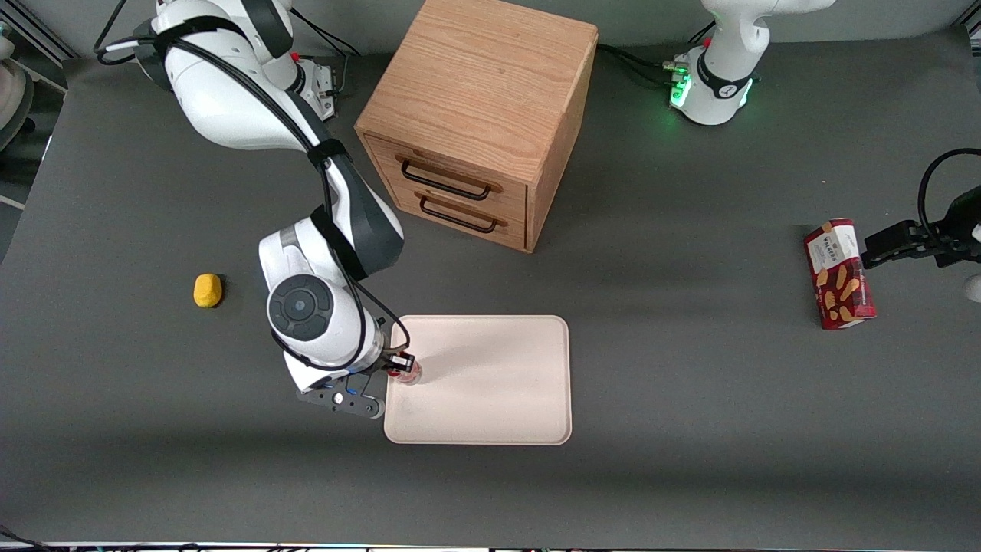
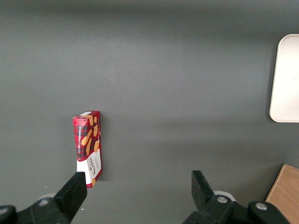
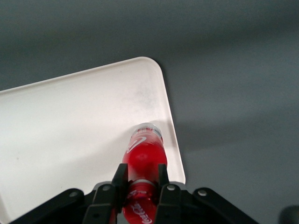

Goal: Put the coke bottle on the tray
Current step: 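Stand the bottle upright on the tray and open the right gripper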

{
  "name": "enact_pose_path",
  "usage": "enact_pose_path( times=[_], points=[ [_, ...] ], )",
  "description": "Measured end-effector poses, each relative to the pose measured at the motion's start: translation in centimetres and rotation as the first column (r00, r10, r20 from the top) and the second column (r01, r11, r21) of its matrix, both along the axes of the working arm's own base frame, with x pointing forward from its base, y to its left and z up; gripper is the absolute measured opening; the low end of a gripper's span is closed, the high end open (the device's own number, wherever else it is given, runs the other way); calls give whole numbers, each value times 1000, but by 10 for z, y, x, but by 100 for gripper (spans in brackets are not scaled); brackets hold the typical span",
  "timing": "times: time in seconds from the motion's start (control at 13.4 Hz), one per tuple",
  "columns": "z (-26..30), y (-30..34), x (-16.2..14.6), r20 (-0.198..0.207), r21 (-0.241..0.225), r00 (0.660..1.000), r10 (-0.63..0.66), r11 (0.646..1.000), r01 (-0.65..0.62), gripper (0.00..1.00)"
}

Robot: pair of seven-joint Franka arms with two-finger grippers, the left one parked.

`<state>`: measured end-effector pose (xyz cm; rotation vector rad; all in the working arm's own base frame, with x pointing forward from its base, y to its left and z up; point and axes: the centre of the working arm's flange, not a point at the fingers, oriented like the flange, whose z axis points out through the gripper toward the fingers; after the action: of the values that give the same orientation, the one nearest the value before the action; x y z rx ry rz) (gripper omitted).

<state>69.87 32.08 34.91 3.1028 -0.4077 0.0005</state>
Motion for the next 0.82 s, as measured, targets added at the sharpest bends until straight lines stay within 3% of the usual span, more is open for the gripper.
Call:
enact_pose_path(
  times=[0.52, 0.67, 0.82],
  points=[
    [-20, 0, 2, 3, 1, 1000, -1, 1000, 1, 30],
    [-20, 0, 2, 4, 2, 1000, -1, 1000, 1, 34],
    [-19, 0, 2, 6, 3, 1000, -2, 1000, 2, 50]
  ],
)
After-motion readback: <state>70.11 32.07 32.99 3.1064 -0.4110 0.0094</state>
